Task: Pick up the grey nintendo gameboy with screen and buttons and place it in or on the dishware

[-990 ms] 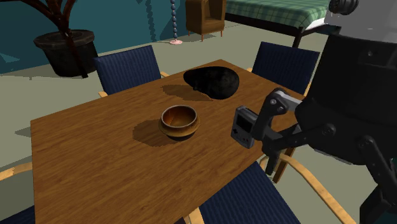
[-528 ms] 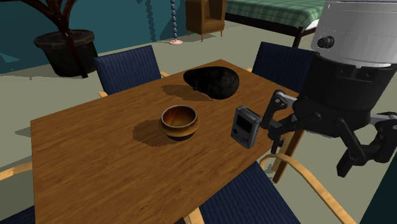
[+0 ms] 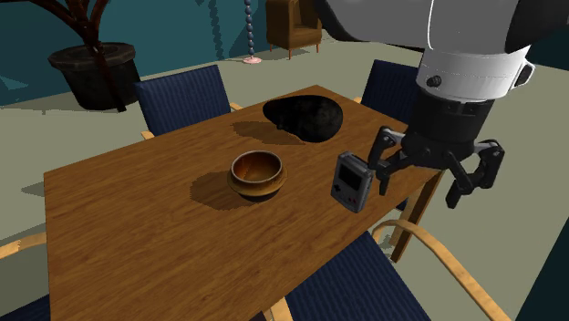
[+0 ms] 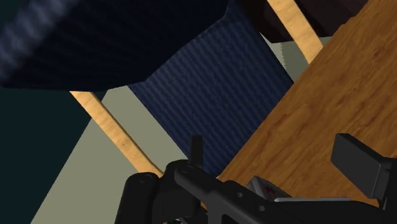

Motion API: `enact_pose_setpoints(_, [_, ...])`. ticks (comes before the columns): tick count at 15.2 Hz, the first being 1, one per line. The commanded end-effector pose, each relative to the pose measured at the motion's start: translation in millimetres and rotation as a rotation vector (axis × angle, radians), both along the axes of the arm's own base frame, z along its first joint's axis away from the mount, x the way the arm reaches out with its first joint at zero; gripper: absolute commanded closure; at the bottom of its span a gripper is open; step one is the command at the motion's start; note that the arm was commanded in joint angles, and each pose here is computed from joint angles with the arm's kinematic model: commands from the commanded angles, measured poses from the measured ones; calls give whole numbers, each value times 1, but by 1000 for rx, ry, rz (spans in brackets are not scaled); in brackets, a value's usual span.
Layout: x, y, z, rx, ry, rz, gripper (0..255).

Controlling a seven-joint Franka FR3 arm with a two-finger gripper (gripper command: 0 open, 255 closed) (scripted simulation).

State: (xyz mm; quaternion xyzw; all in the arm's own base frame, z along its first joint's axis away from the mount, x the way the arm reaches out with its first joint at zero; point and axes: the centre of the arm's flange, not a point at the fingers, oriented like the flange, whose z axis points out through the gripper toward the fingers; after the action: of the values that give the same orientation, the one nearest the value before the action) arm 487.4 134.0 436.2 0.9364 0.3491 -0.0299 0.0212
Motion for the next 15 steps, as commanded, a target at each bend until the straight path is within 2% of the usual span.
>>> enact_pose_setpoints(1, [17,18,-11,9,-3,51,0])
enact_pose_setpoints(9, [69,94,-51,42,-11,252,0])
enact_pose_setpoints(15, [96,153,-77,65,-16,390,0])
